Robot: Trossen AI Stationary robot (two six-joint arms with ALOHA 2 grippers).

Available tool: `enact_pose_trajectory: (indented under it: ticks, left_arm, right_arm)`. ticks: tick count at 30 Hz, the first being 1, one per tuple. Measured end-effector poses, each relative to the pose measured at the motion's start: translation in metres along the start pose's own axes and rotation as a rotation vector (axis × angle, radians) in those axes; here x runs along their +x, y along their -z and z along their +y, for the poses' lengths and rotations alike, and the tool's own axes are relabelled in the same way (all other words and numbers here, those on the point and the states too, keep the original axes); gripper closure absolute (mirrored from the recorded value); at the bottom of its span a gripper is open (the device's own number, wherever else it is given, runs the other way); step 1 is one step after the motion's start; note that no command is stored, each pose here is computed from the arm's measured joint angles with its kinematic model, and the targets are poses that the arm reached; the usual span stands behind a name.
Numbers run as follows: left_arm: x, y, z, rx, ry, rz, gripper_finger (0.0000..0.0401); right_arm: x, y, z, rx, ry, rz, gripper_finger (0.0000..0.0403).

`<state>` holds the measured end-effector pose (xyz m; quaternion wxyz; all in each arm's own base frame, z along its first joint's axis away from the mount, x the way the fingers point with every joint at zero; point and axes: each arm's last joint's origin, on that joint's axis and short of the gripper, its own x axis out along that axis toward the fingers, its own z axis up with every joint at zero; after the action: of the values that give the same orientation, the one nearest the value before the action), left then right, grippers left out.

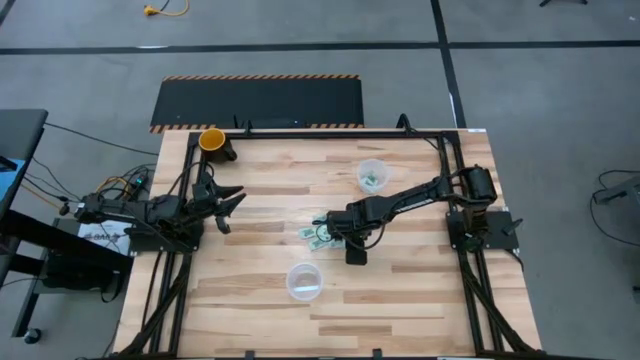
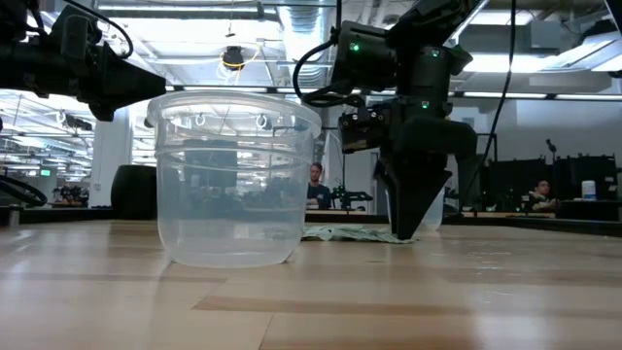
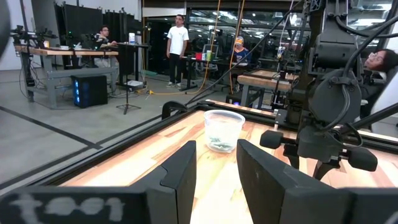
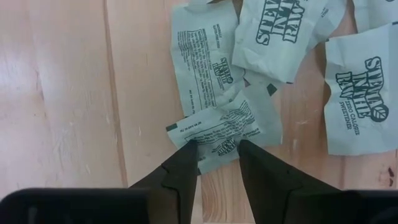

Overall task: Pick and place Stevia / Truvia into bins
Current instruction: Put the stevia packet into the top transparent container

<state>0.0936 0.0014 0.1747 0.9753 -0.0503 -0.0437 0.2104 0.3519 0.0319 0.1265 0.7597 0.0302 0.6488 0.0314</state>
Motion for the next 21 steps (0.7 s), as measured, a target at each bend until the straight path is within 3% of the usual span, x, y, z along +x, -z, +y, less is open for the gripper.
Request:
enact_pose_trajectory:
  ticks: [13,21]
  left_arm:
    - [0.0,0.0,0.0,0.0,0.0,0.0,0.0297]
    - [0.0,0.0,0.0,0.0,0.0,0.0,0.0297]
  right_arm:
    - [-0.026,0.004,0.001,0.044,-0.004,-0.037,0.0295]
    - [-0.045,0.006,0.002,0.041,-0.011,-0.07,0.0348]
